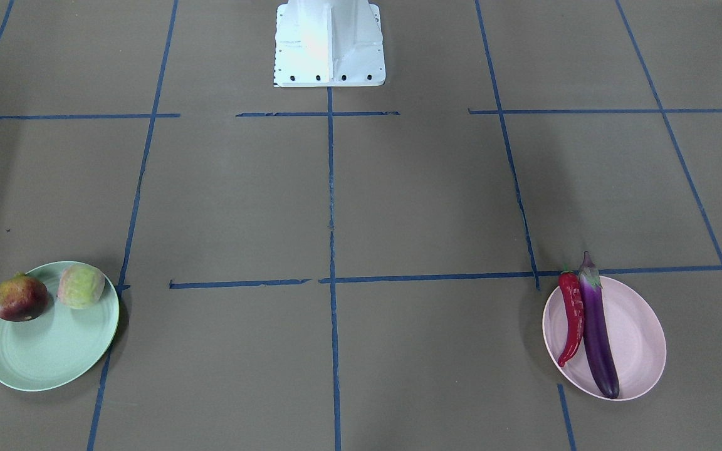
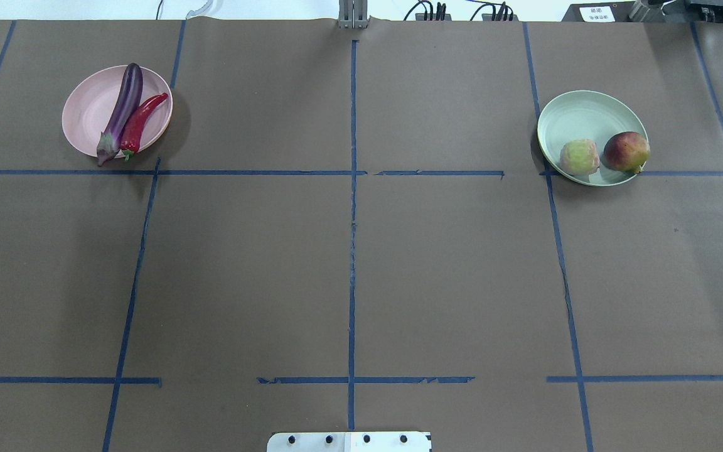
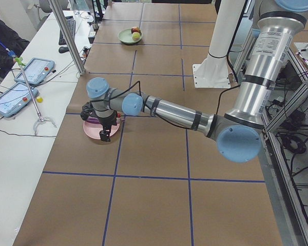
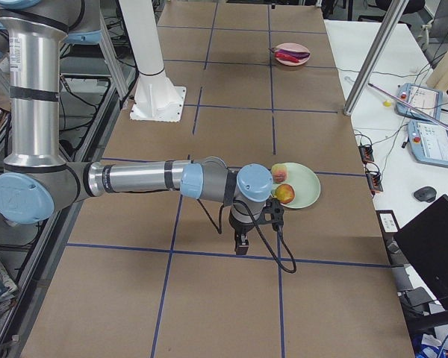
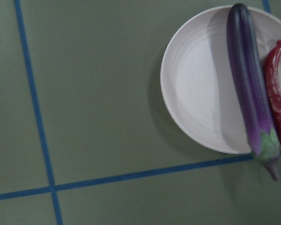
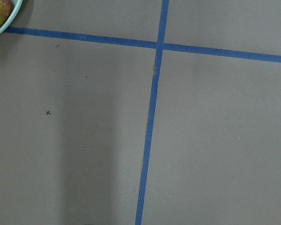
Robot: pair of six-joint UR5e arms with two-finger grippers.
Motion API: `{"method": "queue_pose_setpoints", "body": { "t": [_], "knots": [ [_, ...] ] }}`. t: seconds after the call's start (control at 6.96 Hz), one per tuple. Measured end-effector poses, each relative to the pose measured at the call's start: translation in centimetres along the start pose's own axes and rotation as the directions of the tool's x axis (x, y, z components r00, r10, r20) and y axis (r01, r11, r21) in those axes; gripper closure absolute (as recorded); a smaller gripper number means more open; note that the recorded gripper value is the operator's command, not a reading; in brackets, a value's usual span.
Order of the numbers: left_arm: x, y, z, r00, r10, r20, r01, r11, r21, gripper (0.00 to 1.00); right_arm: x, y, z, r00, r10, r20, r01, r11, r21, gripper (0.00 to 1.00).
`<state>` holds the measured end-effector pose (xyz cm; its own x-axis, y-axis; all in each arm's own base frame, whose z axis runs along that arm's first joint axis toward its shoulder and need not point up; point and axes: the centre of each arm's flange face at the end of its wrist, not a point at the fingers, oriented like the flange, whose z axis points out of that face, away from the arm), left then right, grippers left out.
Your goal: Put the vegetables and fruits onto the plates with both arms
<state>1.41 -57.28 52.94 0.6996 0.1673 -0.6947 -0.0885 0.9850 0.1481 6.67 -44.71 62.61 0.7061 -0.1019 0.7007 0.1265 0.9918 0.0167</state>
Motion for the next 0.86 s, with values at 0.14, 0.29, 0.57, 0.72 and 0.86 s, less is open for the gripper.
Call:
{"method": "queue_pose_setpoints", "body": {
  "t": [0.14,0.29,0.57,0.72,0.86],
  "knots": [
    [-2.9,3.8,-0.2,1.0,-0.017,0.004,0.017,1.0,-0.01,0.0,0.0,0.0,0.0,1.0,0.001,0.0,-0.001,1.0,0.0,0.0],
    [-5.0,6.9,0.4,1.0,-0.028,0.006,0.028,0.999,-0.027,0.0,0.0,0.0,0.0,1.0,0.001,0.0,-0.001,1.0,0.0,0.0],
    [-7.2,10.5,1.5,0.998,-0.055,0.007,0.055,0.997,-0.053,0.0,0.1,0.1,0.0,1.0,0.002,0.0,-0.002,1.0,0.0,0.0],
    [-7.7,11.3,1.8,0.998,-0.062,0.009,0.063,0.996,-0.06,0.0,0.0,0.1,0.0,1.0,0.002,0.001,-0.002,1.0,0.0,0.0],
    [-8.0,12.0,2.1,0.998,-0.07,0.012,0.07,0.995,-0.068,0.0,0.0,0.1,0.0,1.0,0.002,0.001,-0.002,1.0,0.0,0.0]
  ]
}}
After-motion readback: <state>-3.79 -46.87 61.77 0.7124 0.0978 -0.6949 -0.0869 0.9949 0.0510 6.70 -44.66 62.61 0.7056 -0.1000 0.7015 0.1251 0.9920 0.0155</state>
